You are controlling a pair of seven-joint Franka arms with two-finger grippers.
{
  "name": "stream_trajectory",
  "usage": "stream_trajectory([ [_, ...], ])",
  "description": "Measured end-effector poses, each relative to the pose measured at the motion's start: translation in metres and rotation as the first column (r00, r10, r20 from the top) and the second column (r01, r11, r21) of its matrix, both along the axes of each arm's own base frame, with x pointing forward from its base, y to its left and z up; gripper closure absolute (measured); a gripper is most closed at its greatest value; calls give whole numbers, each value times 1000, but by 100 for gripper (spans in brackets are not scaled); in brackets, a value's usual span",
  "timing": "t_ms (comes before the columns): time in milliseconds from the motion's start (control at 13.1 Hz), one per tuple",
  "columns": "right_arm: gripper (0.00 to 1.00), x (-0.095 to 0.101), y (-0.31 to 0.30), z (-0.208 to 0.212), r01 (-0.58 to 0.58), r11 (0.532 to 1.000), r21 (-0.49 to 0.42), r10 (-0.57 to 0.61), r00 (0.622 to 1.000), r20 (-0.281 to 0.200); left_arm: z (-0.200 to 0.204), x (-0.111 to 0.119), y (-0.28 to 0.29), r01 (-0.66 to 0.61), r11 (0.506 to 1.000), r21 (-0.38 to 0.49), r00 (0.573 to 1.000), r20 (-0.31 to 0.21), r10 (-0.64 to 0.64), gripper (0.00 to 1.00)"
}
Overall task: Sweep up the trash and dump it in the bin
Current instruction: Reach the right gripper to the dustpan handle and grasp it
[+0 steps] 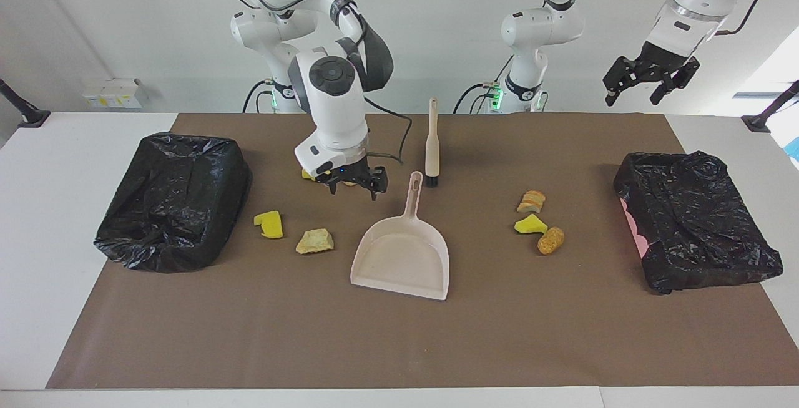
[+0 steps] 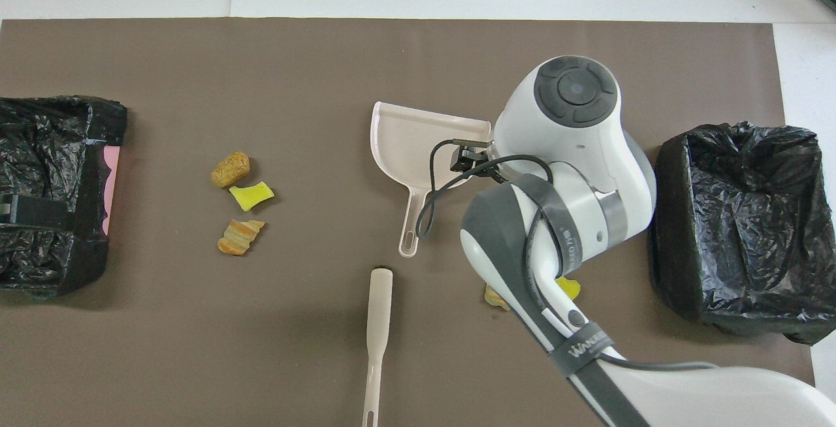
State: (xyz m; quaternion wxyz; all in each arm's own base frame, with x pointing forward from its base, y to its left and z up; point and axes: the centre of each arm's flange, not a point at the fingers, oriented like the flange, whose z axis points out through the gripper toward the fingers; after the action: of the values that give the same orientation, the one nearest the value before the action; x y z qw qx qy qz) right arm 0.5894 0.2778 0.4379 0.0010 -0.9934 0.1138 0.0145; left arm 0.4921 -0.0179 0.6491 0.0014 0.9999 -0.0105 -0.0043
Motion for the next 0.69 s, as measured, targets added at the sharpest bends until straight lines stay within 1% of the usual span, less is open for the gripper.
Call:
stream_trajectory([
  [229, 0, -13, 43, -31, 4, 1000, -9, -4, 1000, -14, 0, 0, 2, -3, 1000, -1, 1000, 0, 3, 0],
  [457, 0, -26, 82, -60, 0, 1000, -8, 0, 1000, -8, 0, 0, 2, -3, 1000, -1, 1000, 0, 3, 0],
  [686, 0, -35, 105, -79, -29, 1000, -5, 29, 1000, -4, 0, 0, 1, -2, 1000, 0, 1000, 0, 2, 0],
])
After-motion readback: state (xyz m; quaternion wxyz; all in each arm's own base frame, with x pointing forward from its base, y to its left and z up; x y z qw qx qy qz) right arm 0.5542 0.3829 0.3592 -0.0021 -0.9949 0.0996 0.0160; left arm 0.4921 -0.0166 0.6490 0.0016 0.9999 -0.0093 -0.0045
